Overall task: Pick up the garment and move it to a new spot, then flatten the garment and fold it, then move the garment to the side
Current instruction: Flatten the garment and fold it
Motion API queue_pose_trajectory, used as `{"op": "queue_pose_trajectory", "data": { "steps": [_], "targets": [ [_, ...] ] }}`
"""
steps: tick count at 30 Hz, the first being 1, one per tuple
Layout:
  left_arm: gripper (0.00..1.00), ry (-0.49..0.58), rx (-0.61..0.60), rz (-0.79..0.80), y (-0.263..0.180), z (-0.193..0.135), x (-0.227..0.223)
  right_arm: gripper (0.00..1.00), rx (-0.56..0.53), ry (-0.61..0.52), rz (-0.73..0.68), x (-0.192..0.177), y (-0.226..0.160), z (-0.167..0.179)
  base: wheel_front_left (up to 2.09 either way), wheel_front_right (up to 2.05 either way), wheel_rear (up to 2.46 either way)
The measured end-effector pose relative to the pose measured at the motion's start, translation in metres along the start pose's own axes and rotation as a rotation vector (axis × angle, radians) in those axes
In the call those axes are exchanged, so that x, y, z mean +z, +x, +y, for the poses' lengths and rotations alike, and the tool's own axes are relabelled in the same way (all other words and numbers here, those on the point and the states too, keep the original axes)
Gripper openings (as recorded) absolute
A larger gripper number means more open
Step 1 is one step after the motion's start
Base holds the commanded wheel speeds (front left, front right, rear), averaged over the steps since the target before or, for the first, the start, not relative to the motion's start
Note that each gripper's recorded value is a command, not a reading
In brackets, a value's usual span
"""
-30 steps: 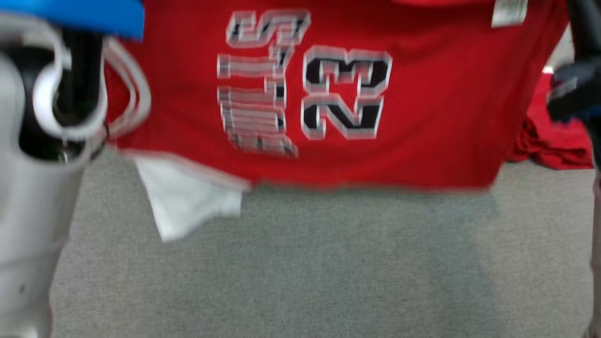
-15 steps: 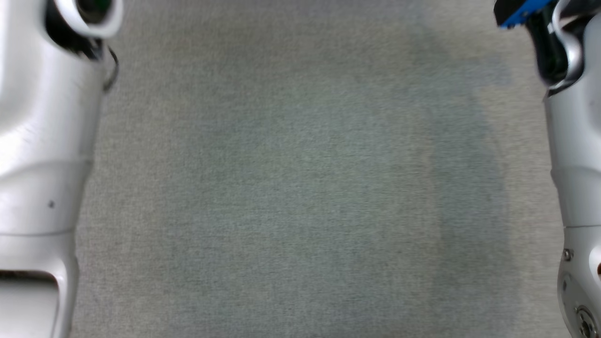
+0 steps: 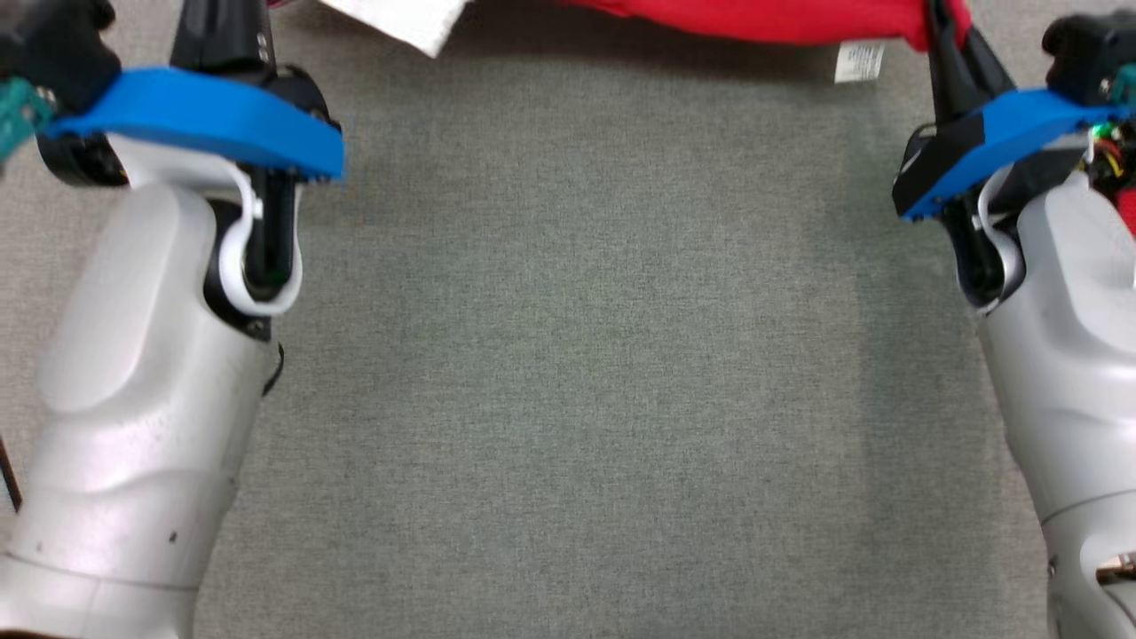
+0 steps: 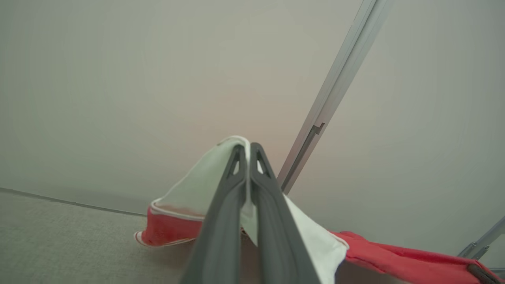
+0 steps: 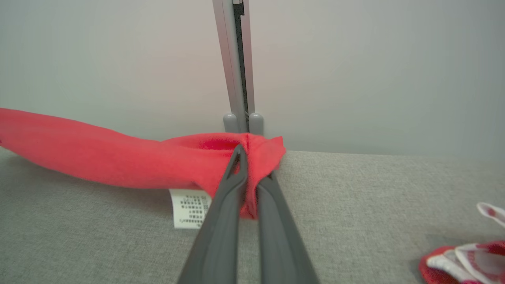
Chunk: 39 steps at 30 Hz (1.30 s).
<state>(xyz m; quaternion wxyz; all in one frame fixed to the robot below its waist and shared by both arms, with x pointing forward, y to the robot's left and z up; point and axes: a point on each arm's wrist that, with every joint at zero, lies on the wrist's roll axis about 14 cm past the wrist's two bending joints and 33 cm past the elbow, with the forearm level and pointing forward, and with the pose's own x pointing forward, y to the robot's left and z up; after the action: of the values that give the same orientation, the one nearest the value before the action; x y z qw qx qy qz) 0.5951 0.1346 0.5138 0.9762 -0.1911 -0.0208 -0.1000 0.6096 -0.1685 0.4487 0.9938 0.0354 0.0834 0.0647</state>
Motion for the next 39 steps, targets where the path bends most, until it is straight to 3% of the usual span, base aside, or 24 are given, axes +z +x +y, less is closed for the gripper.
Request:
{"op": "queue_pose_trajectory", "data": {
  "steps": [17,25,32,39],
  "targets": [
    [0.0,0.006,-0.032,0.005,-0.136,-0.038,0.016,0.0,0.042,0.103,-0.007,-0.007,-0.104,0.022,0.0,0.0,0.0],
    [0.0,-0.02,0.036,0.062,-0.205,-0.043,0.017,0.0,0.019,0.12,0.012,-0.01,-0.168,0.017,0.0,0.0,0.0],
    [0.0,-0.061,0.081,0.163,-0.25,-0.047,0.003,0.0,-0.014,0.149,0.113,-0.03,-0.221,0.022,0.0,0.0,0.0],
    [0.0,-0.067,0.103,0.262,-0.266,-0.046,-0.012,0.0,-0.009,0.133,0.278,-0.053,-0.249,0.03,0.0,0.0,0.0]
  ]
}}
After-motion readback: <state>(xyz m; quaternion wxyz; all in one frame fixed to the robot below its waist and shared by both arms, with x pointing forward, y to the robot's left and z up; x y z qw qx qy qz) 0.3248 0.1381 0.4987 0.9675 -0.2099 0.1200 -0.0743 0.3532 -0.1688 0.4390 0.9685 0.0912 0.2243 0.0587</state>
